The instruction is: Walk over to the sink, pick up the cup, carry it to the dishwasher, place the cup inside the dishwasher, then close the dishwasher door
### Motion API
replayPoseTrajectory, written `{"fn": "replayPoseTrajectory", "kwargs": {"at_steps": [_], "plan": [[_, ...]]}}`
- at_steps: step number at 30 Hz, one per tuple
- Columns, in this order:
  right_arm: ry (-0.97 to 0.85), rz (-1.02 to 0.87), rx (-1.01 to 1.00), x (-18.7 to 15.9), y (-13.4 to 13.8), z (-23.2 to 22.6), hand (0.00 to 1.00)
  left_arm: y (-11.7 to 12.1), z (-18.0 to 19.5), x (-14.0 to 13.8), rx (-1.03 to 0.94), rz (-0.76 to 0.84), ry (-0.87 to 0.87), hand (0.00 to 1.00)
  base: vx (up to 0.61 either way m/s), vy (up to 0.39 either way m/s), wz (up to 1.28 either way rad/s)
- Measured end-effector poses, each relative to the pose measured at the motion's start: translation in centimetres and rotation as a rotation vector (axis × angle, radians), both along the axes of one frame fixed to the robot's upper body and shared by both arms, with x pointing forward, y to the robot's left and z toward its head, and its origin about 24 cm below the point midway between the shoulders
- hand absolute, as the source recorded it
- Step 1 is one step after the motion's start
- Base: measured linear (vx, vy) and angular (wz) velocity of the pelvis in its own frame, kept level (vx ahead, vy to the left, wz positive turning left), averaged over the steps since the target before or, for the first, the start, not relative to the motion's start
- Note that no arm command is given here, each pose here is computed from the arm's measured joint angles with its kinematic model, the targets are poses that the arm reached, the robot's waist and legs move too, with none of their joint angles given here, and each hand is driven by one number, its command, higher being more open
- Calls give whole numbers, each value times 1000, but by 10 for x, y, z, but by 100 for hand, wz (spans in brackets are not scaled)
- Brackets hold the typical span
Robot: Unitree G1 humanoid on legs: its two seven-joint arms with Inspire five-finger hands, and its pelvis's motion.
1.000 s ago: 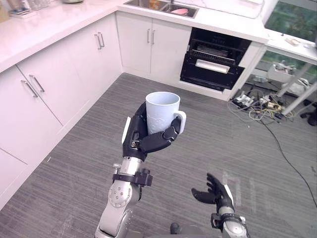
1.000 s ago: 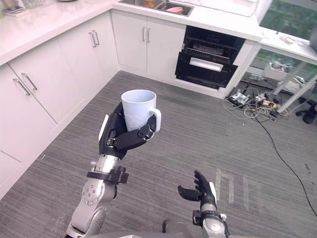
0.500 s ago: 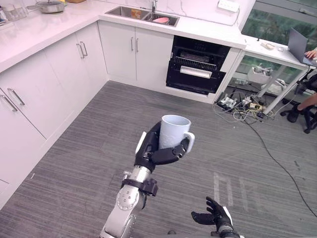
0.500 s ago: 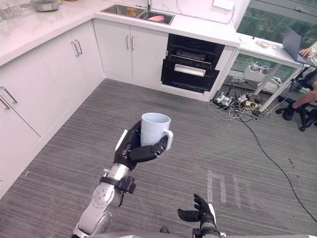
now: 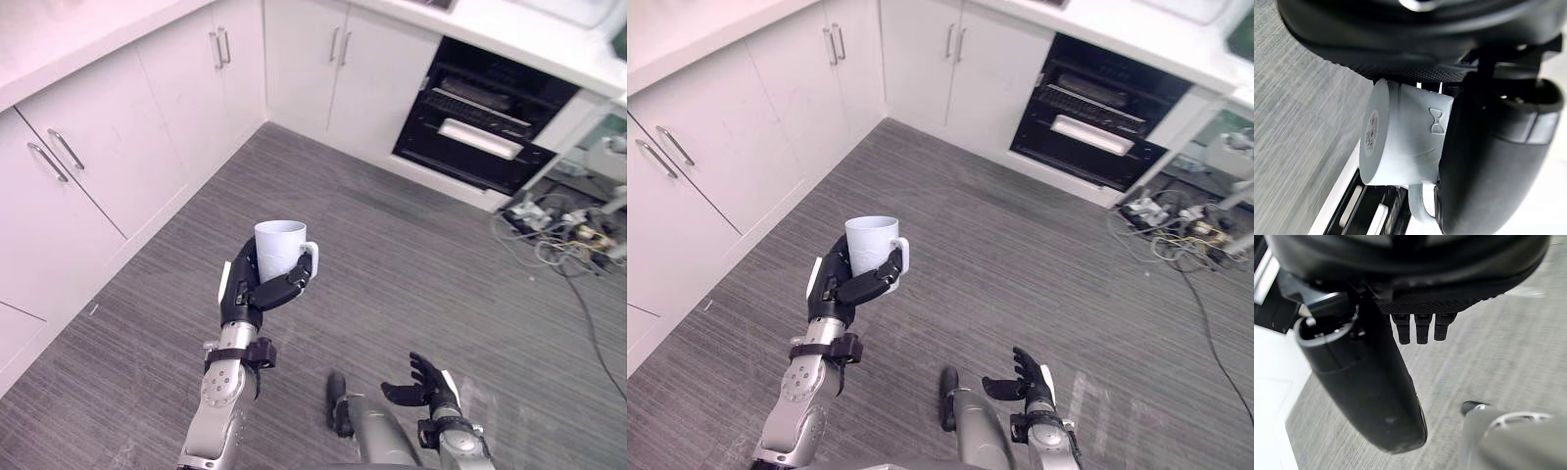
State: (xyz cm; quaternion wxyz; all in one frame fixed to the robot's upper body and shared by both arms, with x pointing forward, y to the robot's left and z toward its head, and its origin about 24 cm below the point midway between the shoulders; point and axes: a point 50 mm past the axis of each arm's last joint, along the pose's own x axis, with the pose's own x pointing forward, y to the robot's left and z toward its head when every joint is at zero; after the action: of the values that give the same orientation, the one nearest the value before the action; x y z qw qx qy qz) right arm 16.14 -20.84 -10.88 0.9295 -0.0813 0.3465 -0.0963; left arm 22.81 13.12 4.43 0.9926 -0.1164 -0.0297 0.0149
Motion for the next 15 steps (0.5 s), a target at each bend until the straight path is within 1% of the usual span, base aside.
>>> {"fn": "replayPoseTrajectory", "kwargs": {"at_steps": [2, 3, 4, 5, 6, 8, 11, 12, 15], "plan": [[-48, -4, -9, 9, -4, 9, 90, -8, -10, 4, -18, -14, 51, 30, 649, -263, 55], [-66, 2, -12, 1, -4, 12, 90, -12, -21, -6, -47, -9, 107, 30, 659, -421, 48], [-72, 3, 2, -4, 2, 12, 90, -11, -20, -11, -46, -12, 102, 30, 409, -415, 7], [-91, -4, -7, -8, 0, 15, 90, -16, -18, -16, -67, -30, 84, 30, 423, -279, -32], [-101, -9, -4, -4, 1, 17, 90, -20, -13, -17, -84, -43, 64, 30, 606, -255, -52], [-136, 8, 11, 9, 9, 21, 90, -19, -6, -16, -85, -55, 29, 30, 641, -167, -58], [-141, 21, 12, 19, 12, 21, 90, -16, -6, -16, -74, -52, 28, 30, 543, -30, -65], [-133, 24, 10, 25, 12, 19, 90, -14, -7, -17, -66, -50, 33, 30, 713, 126, -96], [-98, 20, -16, 20, 3, 15, 90, -13, -10, -17, -55, -52, 45, 30, 619, 224, -84]]}}
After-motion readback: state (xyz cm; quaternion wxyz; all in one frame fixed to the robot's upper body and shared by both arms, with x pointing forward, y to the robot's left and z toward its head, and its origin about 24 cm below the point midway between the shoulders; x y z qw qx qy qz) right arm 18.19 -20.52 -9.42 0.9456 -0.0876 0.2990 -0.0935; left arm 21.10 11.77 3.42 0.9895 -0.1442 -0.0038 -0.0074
